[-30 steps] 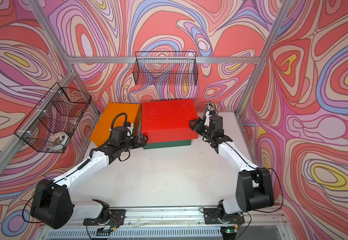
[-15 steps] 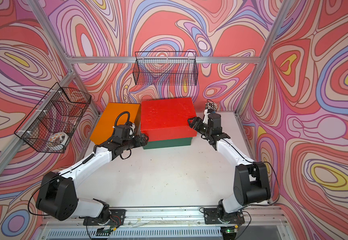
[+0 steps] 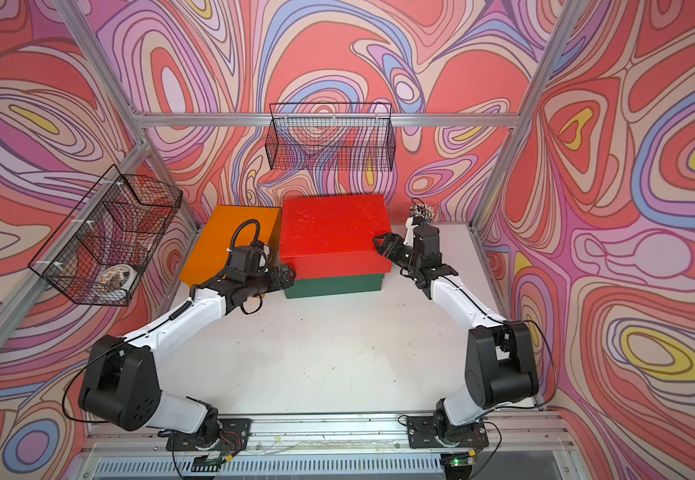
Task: Stack the shoeboxes
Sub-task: Move the shoebox to the shoebox.
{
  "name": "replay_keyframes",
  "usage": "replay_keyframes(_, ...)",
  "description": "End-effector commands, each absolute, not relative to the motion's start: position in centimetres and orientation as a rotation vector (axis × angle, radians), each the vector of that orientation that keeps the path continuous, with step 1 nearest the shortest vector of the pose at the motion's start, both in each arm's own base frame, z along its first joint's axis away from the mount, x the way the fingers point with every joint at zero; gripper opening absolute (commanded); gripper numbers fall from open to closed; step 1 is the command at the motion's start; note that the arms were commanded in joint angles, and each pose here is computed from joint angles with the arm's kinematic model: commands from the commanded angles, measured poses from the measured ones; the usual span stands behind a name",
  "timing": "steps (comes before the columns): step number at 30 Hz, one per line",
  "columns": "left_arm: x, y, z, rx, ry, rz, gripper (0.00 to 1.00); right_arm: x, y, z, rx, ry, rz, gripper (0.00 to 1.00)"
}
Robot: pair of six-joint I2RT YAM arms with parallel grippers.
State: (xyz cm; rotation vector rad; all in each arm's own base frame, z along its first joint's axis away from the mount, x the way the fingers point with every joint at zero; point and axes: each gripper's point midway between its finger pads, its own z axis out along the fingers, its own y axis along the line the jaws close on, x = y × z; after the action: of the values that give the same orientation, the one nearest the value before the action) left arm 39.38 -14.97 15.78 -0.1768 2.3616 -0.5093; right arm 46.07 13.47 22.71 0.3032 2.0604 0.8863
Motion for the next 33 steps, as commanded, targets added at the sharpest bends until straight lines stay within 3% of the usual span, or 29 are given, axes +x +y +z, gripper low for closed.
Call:
replay_keyframes(1,39.9,-14.5,16.0,-0.179,2.362,-0.48,1.0,45.3,13.7,18.9,0.343,2.194,0.845,0.84)
replay_keyframes(9,39.9,-14.5,16.2,-0.178,2.356,-0.499,1.0,45.4,13.7,19.3,0.34,2.195,0.832,0.84)
replay_keyframes(18,38.2,-14.5,18.8,-0.153,2.298,-0.559,1.0,45.5,11.7,23.0,0.337,2.159,0.693,0.98)
replay_keyframes(24,35.2,-13.6,21.4,-0.146,2.216,-0.59,1.0,47.3,11.1,25.5,0.329,2.122,0.748,0.98)
replay_keyframes(33,29.6,-7.4,22.3,-0.255,2.035,-0.38,1.0,51.4,12.4,25.9,0.288,2.14,0.799,0.97)
